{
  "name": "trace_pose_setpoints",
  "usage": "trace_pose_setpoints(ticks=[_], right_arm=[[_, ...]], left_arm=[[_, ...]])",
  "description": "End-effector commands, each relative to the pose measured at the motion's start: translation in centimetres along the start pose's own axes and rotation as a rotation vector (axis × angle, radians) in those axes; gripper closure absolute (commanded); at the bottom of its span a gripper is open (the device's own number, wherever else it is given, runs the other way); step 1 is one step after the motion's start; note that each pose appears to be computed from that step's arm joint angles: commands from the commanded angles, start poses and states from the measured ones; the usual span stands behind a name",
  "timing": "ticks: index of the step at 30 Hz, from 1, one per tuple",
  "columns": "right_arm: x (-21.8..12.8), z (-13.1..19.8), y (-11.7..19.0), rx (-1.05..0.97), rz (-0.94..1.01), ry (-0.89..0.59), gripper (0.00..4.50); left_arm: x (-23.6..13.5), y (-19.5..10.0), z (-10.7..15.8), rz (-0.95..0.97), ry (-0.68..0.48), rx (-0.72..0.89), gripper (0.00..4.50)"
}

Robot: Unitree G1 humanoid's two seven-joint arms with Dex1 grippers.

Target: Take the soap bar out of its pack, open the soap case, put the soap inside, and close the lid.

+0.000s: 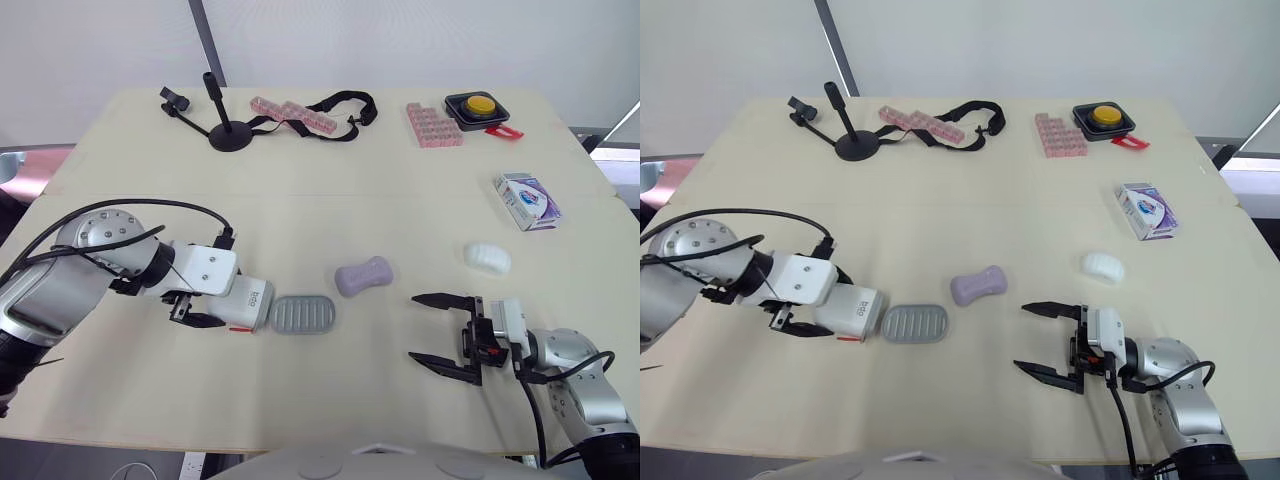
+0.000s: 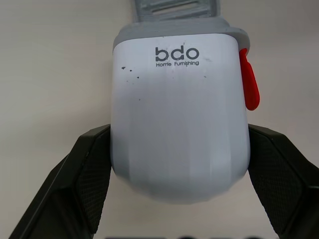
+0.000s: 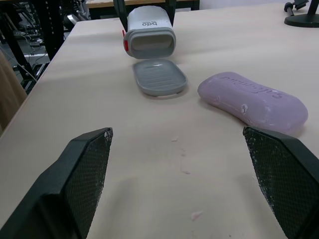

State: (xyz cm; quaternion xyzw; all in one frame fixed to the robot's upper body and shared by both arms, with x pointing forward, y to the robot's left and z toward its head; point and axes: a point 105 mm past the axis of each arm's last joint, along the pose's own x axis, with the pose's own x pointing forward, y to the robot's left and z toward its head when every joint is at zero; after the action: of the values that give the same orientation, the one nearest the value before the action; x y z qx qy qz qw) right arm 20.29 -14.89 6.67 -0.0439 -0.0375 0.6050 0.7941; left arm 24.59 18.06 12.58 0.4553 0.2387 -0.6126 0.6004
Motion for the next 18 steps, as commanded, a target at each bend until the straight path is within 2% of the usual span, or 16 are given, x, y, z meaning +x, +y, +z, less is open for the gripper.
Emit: trace_pose_setpoints(ticks=[1,10,12,18], right_arm=[[-0.25,0.58,-0.2,-0.028,0.0,-0.008,0.04],[-0.45,0.62,-0.2,-0.03,-0.003,0.002,0.04],[-0.46,0.61,-0.21,-0.029,-0.004,0.004,0.0],[-0.52,0.62,-0.25,-0.028,0.001,0.008,0.0]], left_arm=[[-0.63,0.44,-0.06,0.04,0.001,0.028,1.04],[-0.09,0.18,-0.04,0.036,-0.036,0.002,1.04],[-0.13,0.47,0.0,0.053,-0.051,-0.004,0.01],[-0.34,0.6,-0.11,0.064,-0.067,-0.013,0.01]])
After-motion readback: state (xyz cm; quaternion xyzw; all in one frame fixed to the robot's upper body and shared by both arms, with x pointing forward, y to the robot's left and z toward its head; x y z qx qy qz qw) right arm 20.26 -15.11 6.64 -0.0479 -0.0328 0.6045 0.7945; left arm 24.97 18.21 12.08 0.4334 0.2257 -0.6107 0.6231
